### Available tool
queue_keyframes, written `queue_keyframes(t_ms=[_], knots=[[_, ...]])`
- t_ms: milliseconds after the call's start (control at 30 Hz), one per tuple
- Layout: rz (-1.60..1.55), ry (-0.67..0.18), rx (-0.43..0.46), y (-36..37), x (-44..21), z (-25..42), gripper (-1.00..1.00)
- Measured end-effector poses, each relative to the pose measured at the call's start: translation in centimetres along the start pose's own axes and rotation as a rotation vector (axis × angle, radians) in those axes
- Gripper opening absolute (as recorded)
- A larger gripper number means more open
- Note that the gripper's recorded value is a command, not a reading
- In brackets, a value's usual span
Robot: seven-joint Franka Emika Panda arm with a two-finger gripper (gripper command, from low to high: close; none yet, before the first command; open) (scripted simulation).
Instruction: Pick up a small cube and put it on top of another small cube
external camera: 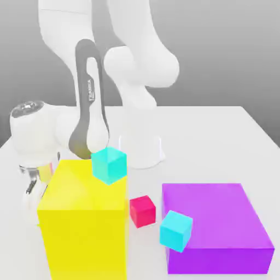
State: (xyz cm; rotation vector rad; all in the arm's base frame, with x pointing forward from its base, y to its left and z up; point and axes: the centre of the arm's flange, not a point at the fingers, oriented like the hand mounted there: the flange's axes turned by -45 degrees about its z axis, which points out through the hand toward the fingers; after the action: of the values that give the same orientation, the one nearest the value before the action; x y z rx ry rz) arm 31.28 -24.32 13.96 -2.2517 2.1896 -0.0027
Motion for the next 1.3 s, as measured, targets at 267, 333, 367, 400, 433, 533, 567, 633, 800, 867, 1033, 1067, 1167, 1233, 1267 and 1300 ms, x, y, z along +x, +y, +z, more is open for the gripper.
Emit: queue_keyframes(t_ms=[267,333,367,400,433,533,567,633,800,867,1033,1067,1167,1233,1267,1300], knots=[[-0.133,0.015,0.008,-1.4,-1.0,-5.3,-1.0],[-0.192,0.029,0.016,-2.8,-0.9,-5.4,-1.0],[-0.195,0.037,0.02,-3.7,-0.5,-5.5,-1.0],[-0.193,0.046,0.024,-4.6,0.0,-5.6,-1.0],[-0.187,0.056,0.027,-5.5,0.6,-5.7,-1.0],[-0.166,0.092,0.035,-8.3,2.4,-6.2,-1.0],[-0.159,0.107,0.038,-9.2,3.0,-6.3,-1.0],[-0.156,0.129,0.048,-11.6,3.3,-7.0,-1.0],[-0.183,0.151,0.103,-18.8,0.0,-10.2,-1.0],[-0.198,0.154,0.129,-21.7,-2.0,-11.6,-1.0],[-0.276,0.117,0.184,-27.8,-10.1,-15.4,-1.0],[-0.313,0.091,0.184,-28.4,-12.5,-16.1,-1.0],[-0.427,0.014,0.163,-28.2,-18.5,-17.2,-1.0],[-0.489,-0.021,0.143,-27.1,-20.7,-17.3,-1.0],[-0.518,-0.035,0.133,-26.4,-21.6,-17.4,-1.0],[-0.548,-0.048,0.122,-25.8,-22.5,-17.5,-1.0]])
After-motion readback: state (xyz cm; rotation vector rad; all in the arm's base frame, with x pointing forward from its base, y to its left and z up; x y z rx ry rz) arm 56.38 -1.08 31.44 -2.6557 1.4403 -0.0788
